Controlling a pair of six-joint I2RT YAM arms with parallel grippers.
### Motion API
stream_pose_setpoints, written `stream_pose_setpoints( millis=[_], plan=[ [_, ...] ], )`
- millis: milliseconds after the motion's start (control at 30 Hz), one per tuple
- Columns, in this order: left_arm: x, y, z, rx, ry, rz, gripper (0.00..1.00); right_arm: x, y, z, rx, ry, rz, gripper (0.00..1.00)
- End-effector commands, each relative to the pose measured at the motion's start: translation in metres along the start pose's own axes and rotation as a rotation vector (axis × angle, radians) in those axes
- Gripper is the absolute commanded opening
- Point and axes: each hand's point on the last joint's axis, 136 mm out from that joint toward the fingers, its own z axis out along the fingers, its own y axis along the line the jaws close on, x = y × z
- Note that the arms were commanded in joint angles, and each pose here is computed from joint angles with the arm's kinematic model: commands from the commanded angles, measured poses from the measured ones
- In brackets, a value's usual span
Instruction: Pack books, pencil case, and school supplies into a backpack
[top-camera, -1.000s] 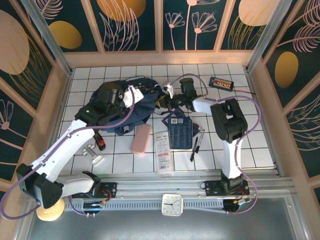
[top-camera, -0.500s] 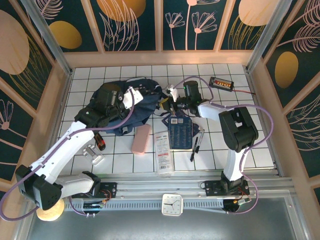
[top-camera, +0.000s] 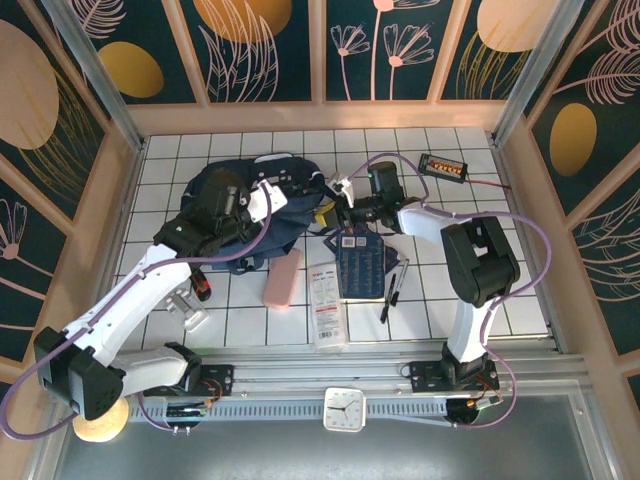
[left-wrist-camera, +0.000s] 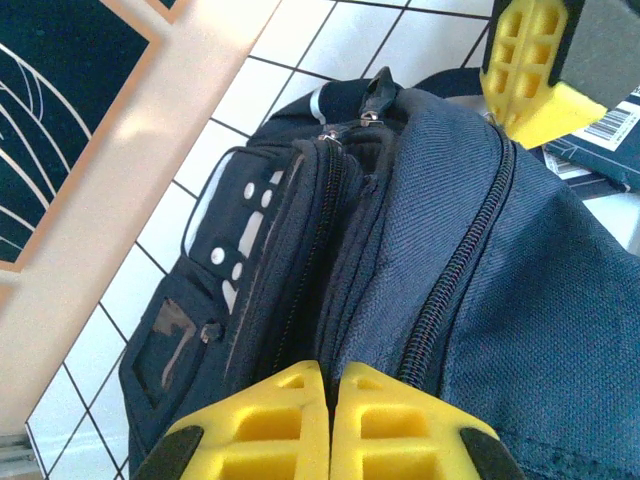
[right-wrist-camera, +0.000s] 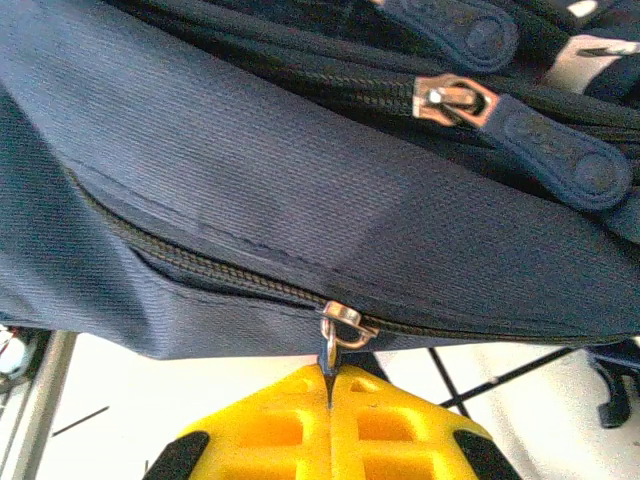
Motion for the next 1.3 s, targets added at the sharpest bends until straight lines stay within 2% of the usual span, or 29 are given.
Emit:
stream_pose_setpoints(
  millis=[0,500,600,633,700,767,800,967,1067,1167,1267],
  plan=[
    [-0.026,0.026,-0.013,-0.115,-0.105,0.009,0.00,-0.012,0.033,-0.008,-0.118,-0.025,-0.022,0.00],
    [-0.026,0.016,-0.002,-0.073,-0.126,-0.001,0.00,-0.024,0.078,-0.015,-0.214,-0.070,0.038,0.00],
    [-0.027,0.016,-0.004,-0.077,-0.143,-0.013,0.00,-0.024,0.067,-0.013,-0.151,-0.067,0.070,0.00],
    [-0.028,0.016,-0.005,-0.083,-0.147,-0.014,0.00,-0.023,0.061,-0.014,-0.126,-0.073,0.080,0.02],
    [-0.027,0.017,-0.007,-0.087,-0.146,-0.013,0.00,-0.025,0.047,-0.023,-0.067,-0.113,0.111,0.33],
    [-0.025,0.017,-0.010,-0.092,-0.139,-0.004,0.00,-0.026,0.038,-0.032,-0.022,-0.139,0.113,0.54],
    [-0.025,0.018,-0.011,-0.097,-0.138,-0.002,0.00,-0.025,0.034,-0.035,0.006,-0.133,0.101,0.61],
    [-0.024,0.019,-0.017,-0.103,-0.135,0.004,0.00,-0.010,0.019,-0.026,0.106,-0.005,-0.060,0.63],
    [-0.022,0.018,-0.016,-0.096,-0.127,0.006,0.00,-0.014,0.011,-0.021,0.119,-0.017,-0.098,0.65],
    [-0.022,0.018,-0.016,-0.094,-0.127,0.003,0.00,-0.019,0.003,-0.014,0.123,-0.032,-0.106,0.76],
    [-0.023,0.017,-0.016,-0.091,-0.127,-0.006,0.00,-0.025,0.000,-0.006,0.107,-0.052,-0.104,0.77]
  ],
)
